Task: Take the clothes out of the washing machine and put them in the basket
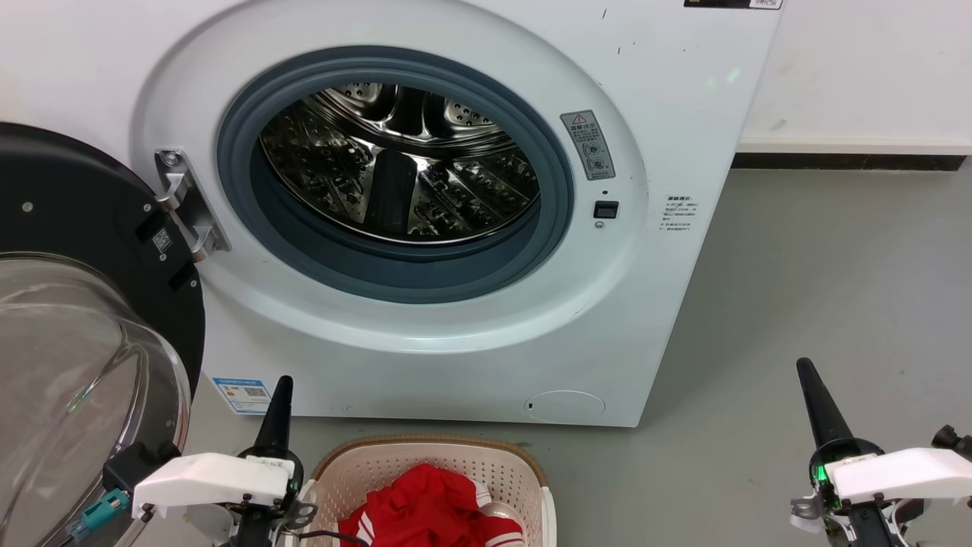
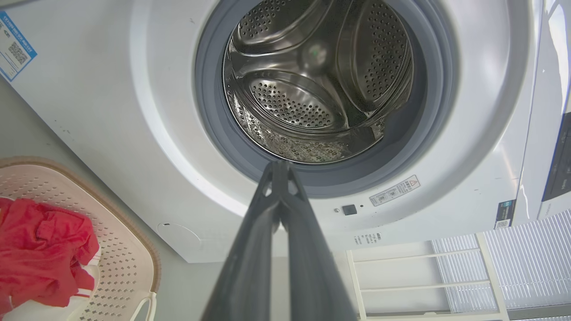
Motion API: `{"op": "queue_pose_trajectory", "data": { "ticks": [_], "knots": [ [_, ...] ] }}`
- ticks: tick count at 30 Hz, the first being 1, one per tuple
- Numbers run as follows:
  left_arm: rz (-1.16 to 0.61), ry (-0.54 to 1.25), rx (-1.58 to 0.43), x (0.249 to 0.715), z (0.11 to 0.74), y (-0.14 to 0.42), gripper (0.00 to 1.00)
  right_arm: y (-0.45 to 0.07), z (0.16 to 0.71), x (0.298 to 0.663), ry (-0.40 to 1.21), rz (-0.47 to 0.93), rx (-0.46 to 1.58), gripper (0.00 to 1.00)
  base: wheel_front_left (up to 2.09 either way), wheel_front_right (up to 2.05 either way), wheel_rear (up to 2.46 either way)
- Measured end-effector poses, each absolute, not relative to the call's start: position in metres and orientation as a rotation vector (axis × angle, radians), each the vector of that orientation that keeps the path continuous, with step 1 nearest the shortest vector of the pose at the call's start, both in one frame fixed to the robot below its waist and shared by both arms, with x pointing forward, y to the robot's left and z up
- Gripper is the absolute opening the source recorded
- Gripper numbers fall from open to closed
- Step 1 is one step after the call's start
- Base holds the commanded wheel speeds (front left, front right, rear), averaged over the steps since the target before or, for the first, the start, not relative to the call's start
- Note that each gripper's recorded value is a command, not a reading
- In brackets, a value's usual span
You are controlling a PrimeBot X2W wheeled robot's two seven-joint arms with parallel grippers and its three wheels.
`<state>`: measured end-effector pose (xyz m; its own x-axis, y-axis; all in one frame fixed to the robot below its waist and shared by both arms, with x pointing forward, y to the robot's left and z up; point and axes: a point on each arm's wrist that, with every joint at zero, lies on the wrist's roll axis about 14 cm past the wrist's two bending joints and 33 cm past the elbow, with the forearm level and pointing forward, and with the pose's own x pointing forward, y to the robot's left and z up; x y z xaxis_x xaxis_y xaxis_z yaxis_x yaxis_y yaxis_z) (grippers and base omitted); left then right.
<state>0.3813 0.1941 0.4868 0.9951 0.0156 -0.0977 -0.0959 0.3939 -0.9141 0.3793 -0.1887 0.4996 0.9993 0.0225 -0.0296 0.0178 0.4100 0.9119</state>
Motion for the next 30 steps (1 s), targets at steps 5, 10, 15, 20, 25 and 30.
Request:
{"op": "queue_pose_trajectory", "data": {
  "ticks": [5, 10, 15, 20, 25, 30],
  "knots": [
    [0.065, 0.073, -1.212, 0.382, 0.488, 0.195, 0.0, -0.19, 0.5, 0.381, 0.037, 0.001, 1.199, 0.0, 0.0, 0.0, 0.0],
    [0.059, 0.067, -1.258, 0.382, 0.49, 0.195, 0.0, -0.191, 0.5, 0.381, 0.037, -0.002, 1.246, 0.0, 0.0, 0.0, 0.0],
    [0.055, 0.06, -1.305, 0.384, 0.492, 0.196, 0.0, -0.192, 0.5, 0.382, 0.034, -0.004, 1.29, 0.0, 0.0, 0.0, 0.0],
    [0.047, 0.052, -1.347, 0.384, 0.494, 0.196, 0.0, -0.193, 0.5, 0.382, 0.034, -0.007, 1.336, 0.0, 0.0, 0.0, 0.0],
    [0.043, 0.049, -1.387, 0.385, 0.495, 0.197, 0.0, -0.195, 0.502, 0.384, 0.027, -0.006, 1.379, 0.0, 0.0, 0.0, 0.0],
    [0.034, 0.037, -1.428, 0.386, 0.498, 0.197, 0.0, -0.196, 0.502, 0.385, 0.023, -0.009, 1.418, 0.0, 0.0, 0.0, 0.0]
  ]
}}
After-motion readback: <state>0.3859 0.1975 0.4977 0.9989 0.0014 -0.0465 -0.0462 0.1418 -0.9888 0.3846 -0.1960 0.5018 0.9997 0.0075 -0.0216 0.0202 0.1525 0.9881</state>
